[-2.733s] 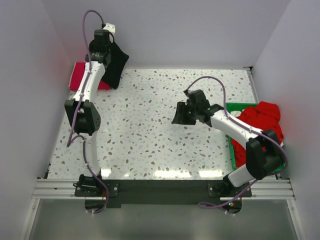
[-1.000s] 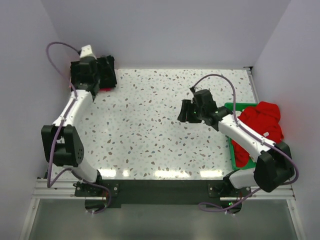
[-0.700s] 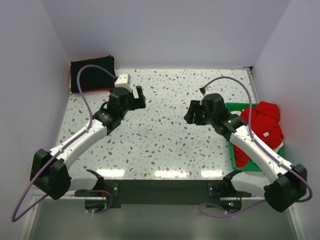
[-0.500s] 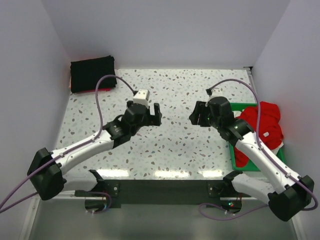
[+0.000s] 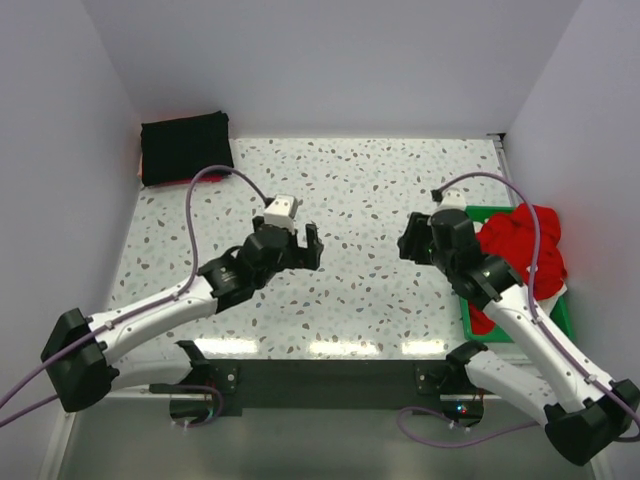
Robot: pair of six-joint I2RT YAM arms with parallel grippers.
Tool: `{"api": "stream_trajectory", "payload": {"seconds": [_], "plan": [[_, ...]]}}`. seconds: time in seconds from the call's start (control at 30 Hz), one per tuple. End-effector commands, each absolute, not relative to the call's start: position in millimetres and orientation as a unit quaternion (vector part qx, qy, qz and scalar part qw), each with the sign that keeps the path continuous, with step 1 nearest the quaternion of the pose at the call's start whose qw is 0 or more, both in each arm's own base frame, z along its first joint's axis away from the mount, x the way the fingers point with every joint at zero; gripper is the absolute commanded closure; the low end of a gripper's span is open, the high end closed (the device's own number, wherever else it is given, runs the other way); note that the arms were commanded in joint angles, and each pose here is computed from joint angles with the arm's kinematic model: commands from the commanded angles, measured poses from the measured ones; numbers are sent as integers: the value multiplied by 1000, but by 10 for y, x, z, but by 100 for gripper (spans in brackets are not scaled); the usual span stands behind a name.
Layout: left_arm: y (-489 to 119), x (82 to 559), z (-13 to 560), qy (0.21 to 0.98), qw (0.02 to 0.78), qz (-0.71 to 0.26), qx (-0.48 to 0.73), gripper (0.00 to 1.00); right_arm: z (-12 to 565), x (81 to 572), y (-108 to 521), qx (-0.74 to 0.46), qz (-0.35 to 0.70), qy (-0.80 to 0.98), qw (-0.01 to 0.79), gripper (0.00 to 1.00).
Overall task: Fold and stack the t-shirts
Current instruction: Reset both grippers
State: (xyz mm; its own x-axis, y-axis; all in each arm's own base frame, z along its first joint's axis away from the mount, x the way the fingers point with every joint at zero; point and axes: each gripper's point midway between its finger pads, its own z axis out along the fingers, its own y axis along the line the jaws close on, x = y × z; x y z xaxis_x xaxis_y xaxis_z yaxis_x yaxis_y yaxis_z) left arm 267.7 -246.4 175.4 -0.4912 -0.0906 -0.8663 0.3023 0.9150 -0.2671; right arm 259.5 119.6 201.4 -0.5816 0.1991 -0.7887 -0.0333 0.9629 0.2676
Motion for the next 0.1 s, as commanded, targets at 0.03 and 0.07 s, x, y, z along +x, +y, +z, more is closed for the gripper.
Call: {"api": "stream_trajectory", "payload": {"seconds": [0.03, 0.07], "plan": [[-2570, 2734, 2144, 818, 526, -221, 73, 0, 2144, 2592, 1104, 65, 117, 871, 473, 46], [-2574, 2730, 2164, 818, 526, -221, 76, 0, 2164, 2591, 1099, 68, 118, 869, 475, 46]]}}
